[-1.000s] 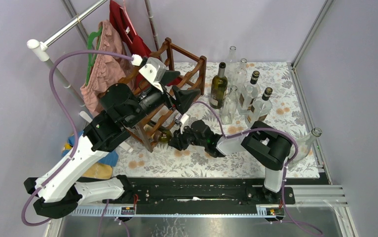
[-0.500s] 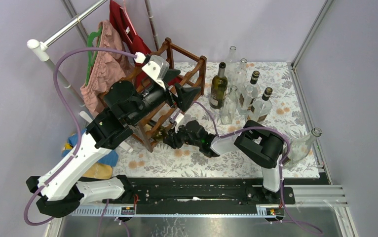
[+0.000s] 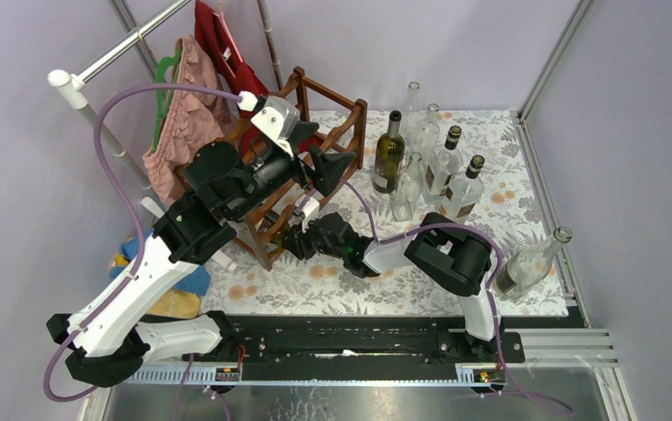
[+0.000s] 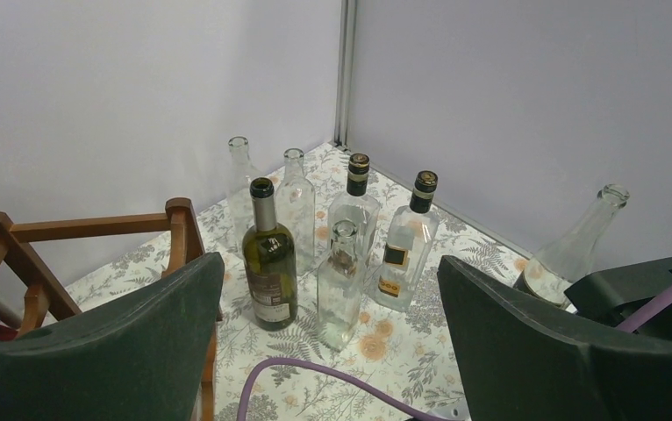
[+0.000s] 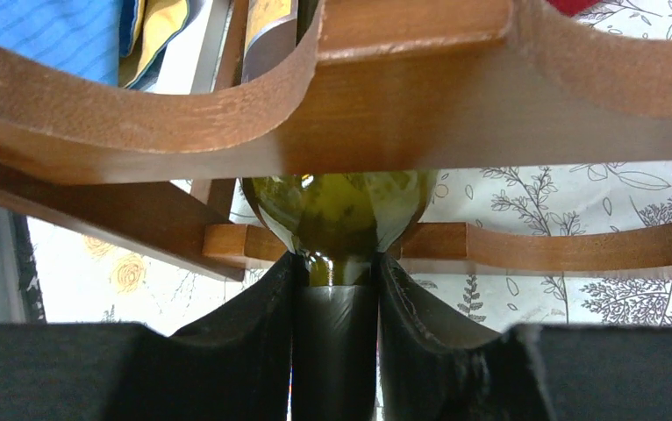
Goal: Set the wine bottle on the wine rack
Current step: Place the wine bottle in the wine rack.
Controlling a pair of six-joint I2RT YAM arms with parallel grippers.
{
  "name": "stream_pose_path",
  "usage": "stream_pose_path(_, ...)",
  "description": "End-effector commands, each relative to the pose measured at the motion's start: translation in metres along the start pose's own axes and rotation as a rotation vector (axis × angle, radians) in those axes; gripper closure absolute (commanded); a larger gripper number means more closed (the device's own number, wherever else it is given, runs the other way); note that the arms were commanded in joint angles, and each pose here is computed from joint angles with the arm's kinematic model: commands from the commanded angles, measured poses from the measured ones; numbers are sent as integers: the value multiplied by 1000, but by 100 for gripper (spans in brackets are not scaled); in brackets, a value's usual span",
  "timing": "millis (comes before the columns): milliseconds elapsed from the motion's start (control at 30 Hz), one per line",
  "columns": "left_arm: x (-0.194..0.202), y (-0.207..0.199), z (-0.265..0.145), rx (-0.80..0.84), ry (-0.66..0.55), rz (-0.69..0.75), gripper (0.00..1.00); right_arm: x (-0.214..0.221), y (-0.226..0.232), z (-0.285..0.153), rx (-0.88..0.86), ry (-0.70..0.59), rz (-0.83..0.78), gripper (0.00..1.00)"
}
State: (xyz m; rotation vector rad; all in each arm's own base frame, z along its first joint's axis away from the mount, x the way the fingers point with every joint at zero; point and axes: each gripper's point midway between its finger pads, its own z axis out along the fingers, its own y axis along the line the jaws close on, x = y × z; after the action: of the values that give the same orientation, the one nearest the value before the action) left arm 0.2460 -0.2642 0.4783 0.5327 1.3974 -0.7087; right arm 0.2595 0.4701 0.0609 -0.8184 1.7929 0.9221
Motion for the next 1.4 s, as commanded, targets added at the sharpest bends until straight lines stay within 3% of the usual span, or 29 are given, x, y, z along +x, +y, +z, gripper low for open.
stream_pose_path(0, -18, 2, 0, 2, -47, -2, 2, -96, 23, 9, -36, -299, -26, 100)
stream_pose_path(767, -17, 7, 5, 16, -36, -1, 2, -108, 33, 26, -62, -361, -20, 100)
stream_pose_path(1367, -11, 10, 14, 45, -8, -8, 2, -119, 36, 20, -23, -481, -97, 100)
